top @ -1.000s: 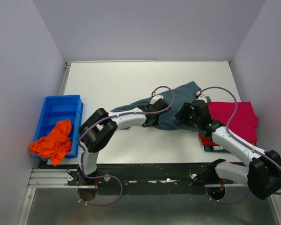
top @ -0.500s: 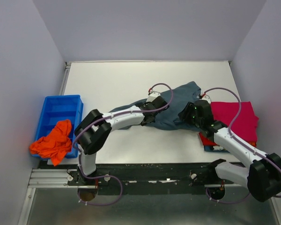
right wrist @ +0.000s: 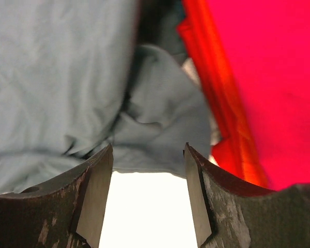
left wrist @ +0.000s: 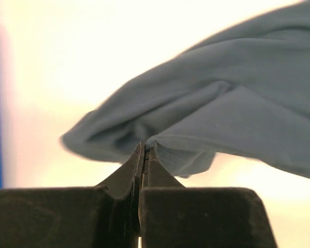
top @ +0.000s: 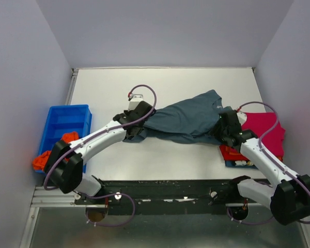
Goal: Fold and stack the t-shirts
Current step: Flatten out the tshirt
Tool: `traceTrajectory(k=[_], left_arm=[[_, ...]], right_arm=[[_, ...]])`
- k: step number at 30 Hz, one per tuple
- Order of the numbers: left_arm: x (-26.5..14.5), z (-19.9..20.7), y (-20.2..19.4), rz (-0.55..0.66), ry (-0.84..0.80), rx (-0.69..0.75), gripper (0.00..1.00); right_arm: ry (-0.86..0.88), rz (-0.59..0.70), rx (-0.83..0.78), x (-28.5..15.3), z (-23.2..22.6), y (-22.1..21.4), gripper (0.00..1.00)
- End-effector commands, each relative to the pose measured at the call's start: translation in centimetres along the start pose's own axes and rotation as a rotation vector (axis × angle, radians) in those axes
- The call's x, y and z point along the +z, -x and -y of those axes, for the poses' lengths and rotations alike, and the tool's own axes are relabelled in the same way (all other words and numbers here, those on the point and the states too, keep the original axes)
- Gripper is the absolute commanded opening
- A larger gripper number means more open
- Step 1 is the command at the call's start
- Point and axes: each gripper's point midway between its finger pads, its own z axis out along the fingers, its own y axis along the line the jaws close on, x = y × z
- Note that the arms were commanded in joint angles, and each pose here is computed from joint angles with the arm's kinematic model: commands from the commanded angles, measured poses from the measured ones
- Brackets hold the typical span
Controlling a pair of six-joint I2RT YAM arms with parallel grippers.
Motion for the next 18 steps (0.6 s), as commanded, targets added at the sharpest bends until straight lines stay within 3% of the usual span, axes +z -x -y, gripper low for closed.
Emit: traceTrajectory(k=[1, 7, 14, 18], left_arm=[[-1.2, -6.5, -0.4, 0.038, 0.124, -0.119, 0.0], [-3.0, -9.1, -1.0, 0.113, 0.1, -0.283, 0.0], [-3.7, -10.9, -2.0, 0.153, 0.118, -0.357, 0.0], [-4.1, -12.0, -2.8, 0.183, 0.127, -0.413, 0.0]], right_arm=[[-0.135, 0.02, 0.078, -1.3, 3.8, 0.5, 0.66], [-0.177, 0.007, 0.148, -0.6, 5.6, 0.1, 0.66], [-0.002, -0.1, 0.174, 1.8, 2.4, -2.4, 0.65], [0.027, -0.139, 0.173, 2.7, 1.0, -2.5, 0.54]])
